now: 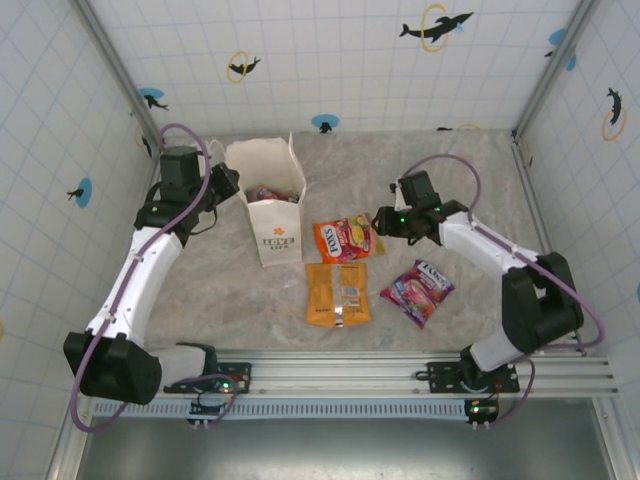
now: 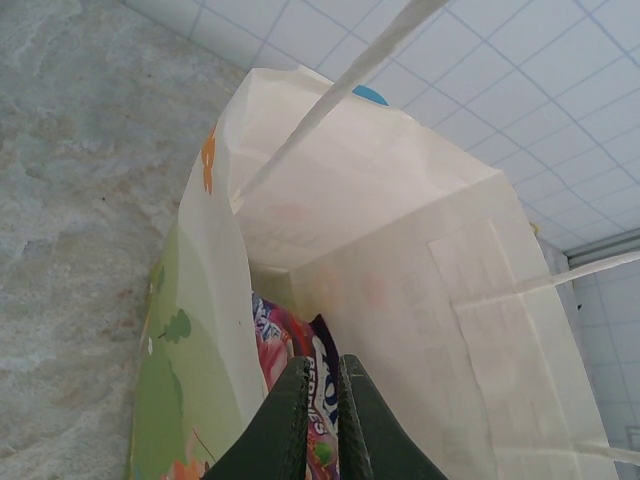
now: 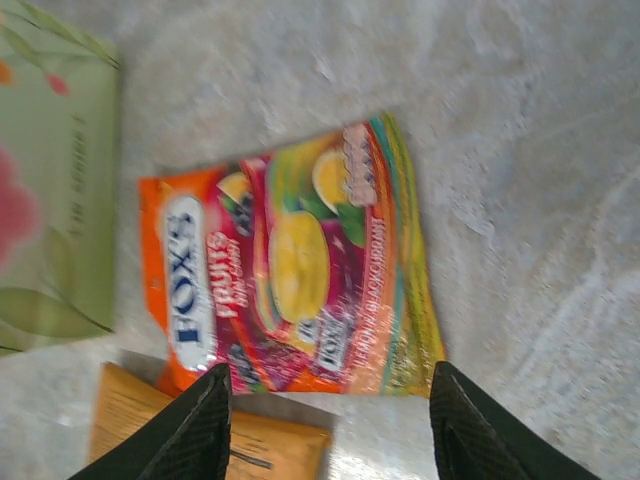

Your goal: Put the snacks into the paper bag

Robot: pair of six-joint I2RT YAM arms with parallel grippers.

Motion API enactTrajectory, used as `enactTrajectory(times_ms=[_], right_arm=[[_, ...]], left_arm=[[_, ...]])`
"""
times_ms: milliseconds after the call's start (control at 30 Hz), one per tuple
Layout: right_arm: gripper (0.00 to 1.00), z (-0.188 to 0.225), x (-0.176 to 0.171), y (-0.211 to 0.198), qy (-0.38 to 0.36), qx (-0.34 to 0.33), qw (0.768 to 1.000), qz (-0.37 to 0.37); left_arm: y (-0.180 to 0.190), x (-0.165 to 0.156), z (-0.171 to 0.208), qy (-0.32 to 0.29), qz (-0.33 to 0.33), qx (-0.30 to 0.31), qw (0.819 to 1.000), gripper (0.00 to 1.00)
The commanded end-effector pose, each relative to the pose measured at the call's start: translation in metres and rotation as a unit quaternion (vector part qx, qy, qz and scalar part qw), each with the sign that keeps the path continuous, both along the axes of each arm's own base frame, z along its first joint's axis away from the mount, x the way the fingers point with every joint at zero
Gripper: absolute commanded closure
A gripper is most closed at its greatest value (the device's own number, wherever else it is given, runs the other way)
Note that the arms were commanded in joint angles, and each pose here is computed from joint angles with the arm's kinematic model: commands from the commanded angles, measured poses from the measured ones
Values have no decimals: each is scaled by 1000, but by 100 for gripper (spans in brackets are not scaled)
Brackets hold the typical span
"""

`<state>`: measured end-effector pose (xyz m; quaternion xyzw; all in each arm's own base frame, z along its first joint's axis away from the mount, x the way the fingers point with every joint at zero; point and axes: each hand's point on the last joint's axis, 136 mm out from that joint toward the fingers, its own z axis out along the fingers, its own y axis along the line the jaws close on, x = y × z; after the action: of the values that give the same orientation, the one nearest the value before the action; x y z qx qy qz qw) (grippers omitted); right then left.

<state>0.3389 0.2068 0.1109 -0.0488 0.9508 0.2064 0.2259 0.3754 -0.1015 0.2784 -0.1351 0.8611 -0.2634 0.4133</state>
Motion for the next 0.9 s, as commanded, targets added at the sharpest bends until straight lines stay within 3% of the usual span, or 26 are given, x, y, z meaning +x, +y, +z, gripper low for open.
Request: enactTrajectory(times_ms=[0, 267, 433, 533, 867], right_arm=[[44, -8, -23, 4, 37, -59, 997, 39], [45, -12, -98, 23, 115, 16, 993, 27], [46, -23, -149, 14, 161, -4, 987, 2], [46, -37, -173, 13, 187, 31, 982, -16], [45, -69, -198, 30, 208, 109, 972, -18]], left_arm=[[-2, -4, -8, 9, -10, 5, 1000, 87], [0, -6, -11, 9, -6, 7, 1000, 87], [-1, -7, -15, 13, -9, 6, 1000, 87], [-2, -6, -15, 11, -11, 4, 1000, 87], [-6, -6, -17, 12, -20, -5, 1000, 87]])
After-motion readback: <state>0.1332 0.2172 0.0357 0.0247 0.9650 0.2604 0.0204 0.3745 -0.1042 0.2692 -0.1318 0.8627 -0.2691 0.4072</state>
